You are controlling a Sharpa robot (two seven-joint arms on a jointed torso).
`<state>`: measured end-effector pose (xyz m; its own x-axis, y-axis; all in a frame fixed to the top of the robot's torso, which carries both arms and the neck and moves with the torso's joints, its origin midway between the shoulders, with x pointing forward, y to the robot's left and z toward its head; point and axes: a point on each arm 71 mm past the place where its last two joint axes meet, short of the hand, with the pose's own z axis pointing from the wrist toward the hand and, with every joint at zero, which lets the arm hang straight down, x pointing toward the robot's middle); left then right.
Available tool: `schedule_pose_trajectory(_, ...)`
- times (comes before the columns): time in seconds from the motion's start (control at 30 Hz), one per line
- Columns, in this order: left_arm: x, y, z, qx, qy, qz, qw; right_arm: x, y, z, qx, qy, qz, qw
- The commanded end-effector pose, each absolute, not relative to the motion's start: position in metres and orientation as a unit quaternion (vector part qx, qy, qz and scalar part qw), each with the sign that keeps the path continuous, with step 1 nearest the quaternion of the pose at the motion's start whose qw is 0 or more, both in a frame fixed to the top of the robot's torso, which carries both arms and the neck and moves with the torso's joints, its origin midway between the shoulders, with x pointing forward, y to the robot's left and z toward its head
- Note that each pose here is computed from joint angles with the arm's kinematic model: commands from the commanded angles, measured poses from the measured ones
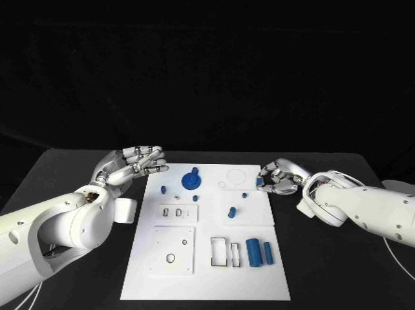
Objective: Assemble the parts on the task board
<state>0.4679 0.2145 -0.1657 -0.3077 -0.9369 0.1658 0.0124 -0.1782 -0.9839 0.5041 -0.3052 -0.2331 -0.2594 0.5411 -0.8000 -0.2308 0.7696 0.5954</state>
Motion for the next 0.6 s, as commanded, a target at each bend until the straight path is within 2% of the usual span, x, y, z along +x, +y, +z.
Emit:
schedule_pose_trajectory(0.03,0.467,0.213,-0.165,-0.445,0.516,-0.630,0.373,0.505,-0.306,-0.232,0.108,0.714,0.318,0.614)
schedule_pose_trajectory(0.37,0.468,0.214,-0.165,-0.445,0.516,-0.629,0.374,0.500,-0.299,-0.224,0.120,0.694,0.327,0.630)
schedule_pose_trajectory(0.6,0.469,0.215,-0.166,-0.446,0.517,-0.627,0.374,0.496,-0.281,-0.217,0.130,0.701,0.323,0.622)
